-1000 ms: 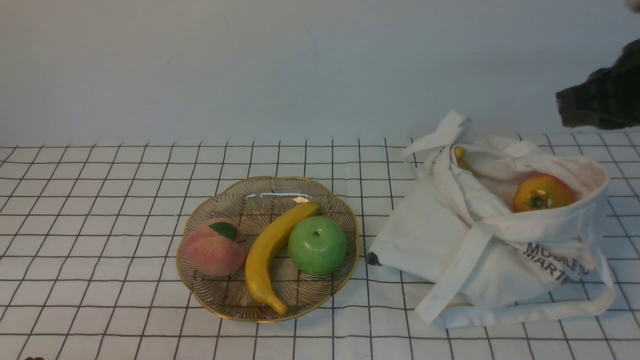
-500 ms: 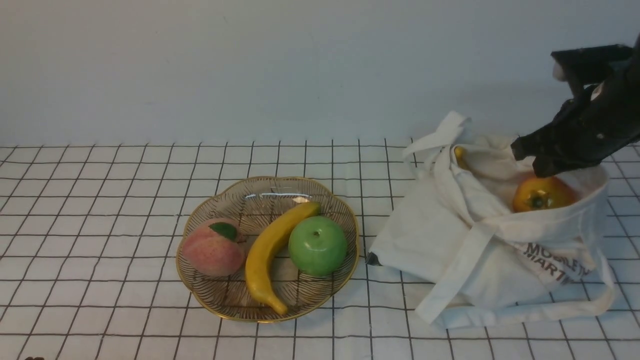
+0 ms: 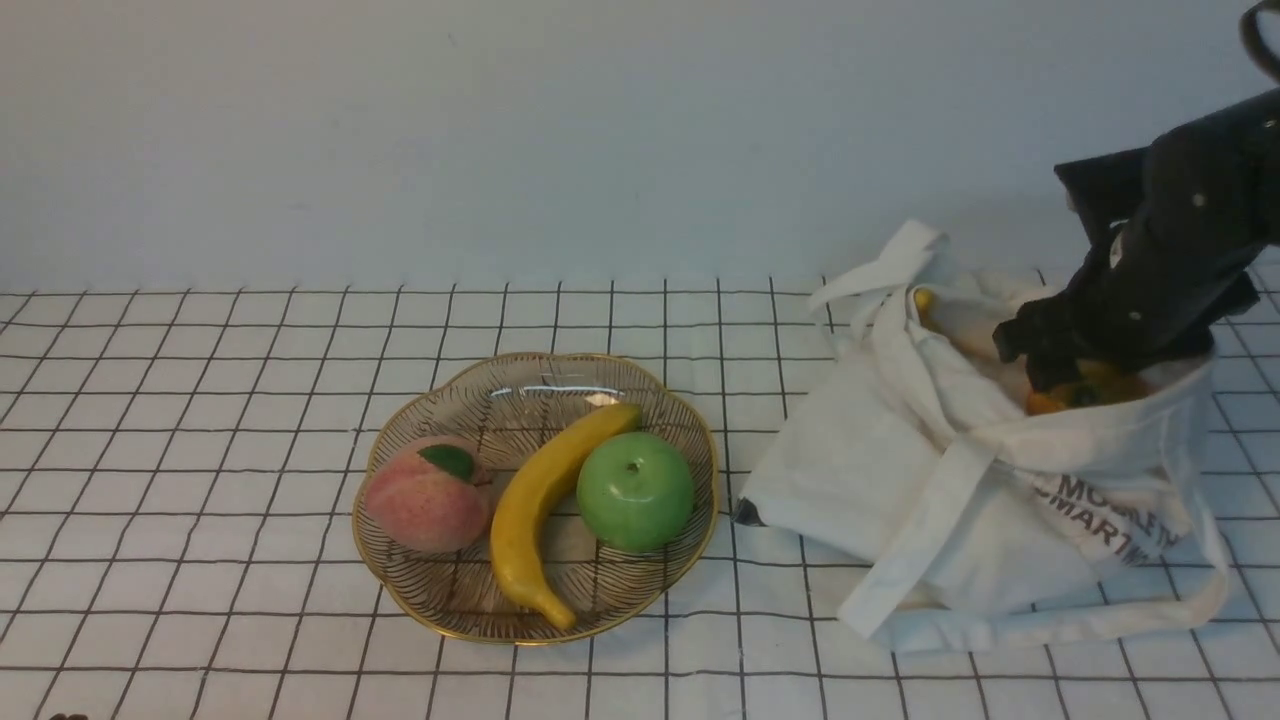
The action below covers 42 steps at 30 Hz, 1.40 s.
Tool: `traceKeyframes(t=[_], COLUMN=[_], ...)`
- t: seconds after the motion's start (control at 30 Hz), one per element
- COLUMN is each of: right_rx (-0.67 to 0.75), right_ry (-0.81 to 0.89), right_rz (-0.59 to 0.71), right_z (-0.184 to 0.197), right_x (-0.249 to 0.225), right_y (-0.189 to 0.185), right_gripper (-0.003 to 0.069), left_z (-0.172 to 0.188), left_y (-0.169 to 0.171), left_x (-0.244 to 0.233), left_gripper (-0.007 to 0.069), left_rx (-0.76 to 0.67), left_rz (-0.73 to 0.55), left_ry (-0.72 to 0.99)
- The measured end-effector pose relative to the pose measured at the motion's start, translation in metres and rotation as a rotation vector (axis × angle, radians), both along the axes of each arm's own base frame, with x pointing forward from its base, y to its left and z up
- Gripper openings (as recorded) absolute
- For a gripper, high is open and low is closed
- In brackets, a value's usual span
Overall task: Take the fruit out of the bag on the white checkered tablecloth and place them on the plate.
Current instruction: 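Reach into the cloth bag and grasp a fruit with the right gripper, then move the held fruit onto the glass plate with the right gripper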
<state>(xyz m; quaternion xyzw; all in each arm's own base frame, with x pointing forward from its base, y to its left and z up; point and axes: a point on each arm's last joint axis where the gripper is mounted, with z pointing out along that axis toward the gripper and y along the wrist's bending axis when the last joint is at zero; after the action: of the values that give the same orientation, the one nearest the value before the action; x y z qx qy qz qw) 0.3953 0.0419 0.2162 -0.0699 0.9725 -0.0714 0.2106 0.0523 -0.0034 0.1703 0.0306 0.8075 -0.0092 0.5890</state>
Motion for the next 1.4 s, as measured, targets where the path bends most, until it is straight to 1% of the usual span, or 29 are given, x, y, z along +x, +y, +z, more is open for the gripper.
traceKeyframes(t=[0.07,0.17,0.27,0.37,0.5,0.7,0.83,1.03,1.13,1.2,1.3,1.4], right_rx=[-0.004,-0.020,-0.040,-0.067,-0.085,-0.091,-0.068,0.036,0.052,0.098,0.154,0.236], right_ry=[0.004,0.006,0.013,0.033,0.055,0.059,0.054,-0.079,-0.108,-0.156,-0.189,-0.241], right_rz=[0.004,0.014,0.011,0.007,0.005,0.003,-0.014,-0.041,-0.037,-0.016,0.021,0.102], right_z=[-0.005,-0.011,-0.016,-0.024,-0.028,-0.025,-0.010,0.050,0.062,0.083,0.097,0.114], right_x=[0.003,0.005,0.007,0.009,0.009,0.007,0.001,-0.019,-0.024,-0.034,-0.042,-0.051], right_y=[0.000,0.000,-0.002,-0.004,-0.005,-0.006,-0.005,-0.002,-0.002,0.000,0.006,0.022], right_gripper=[0.0584,0.0615,0.0621,0.0603,0.0520,0.0517,0.0517,0.0517,0.0517,0.0517,0.0517,0.0517], left_z=[0.000,0.000,0.000,0.000,0.000,0.000,0.000,0.000,0.000,0.000,0.000,0.000], left_y=[0.000,0.000,0.000,0.000,0.000,0.000,0.000,0.000,0.000,0.000,0.000,0.000], left_x=[0.000,0.000,0.000,0.000,0.000,0.000,0.000,0.000,0.000,0.000,0.000,0.000], left_gripper=[-0.0008,-0.0008,-0.0008,-0.0008,-0.0008,-0.0008,-0.0008,-0.0008,-0.0008,-0.0008,-0.0008,-0.0008], left_rx=[0.000,0.000,0.000,0.001,0.001,0.001,0.001,0.001,0.001,0.001,0.001,0.001], left_rz=[0.000,0.000,0.000,0.000,0.000,0.000,0.000,0.000,0.000,0.000,0.000,0.000], left_ry=[0.000,0.000,0.000,0.000,0.000,0.000,0.000,0.000,0.000,0.000,0.000,0.000])
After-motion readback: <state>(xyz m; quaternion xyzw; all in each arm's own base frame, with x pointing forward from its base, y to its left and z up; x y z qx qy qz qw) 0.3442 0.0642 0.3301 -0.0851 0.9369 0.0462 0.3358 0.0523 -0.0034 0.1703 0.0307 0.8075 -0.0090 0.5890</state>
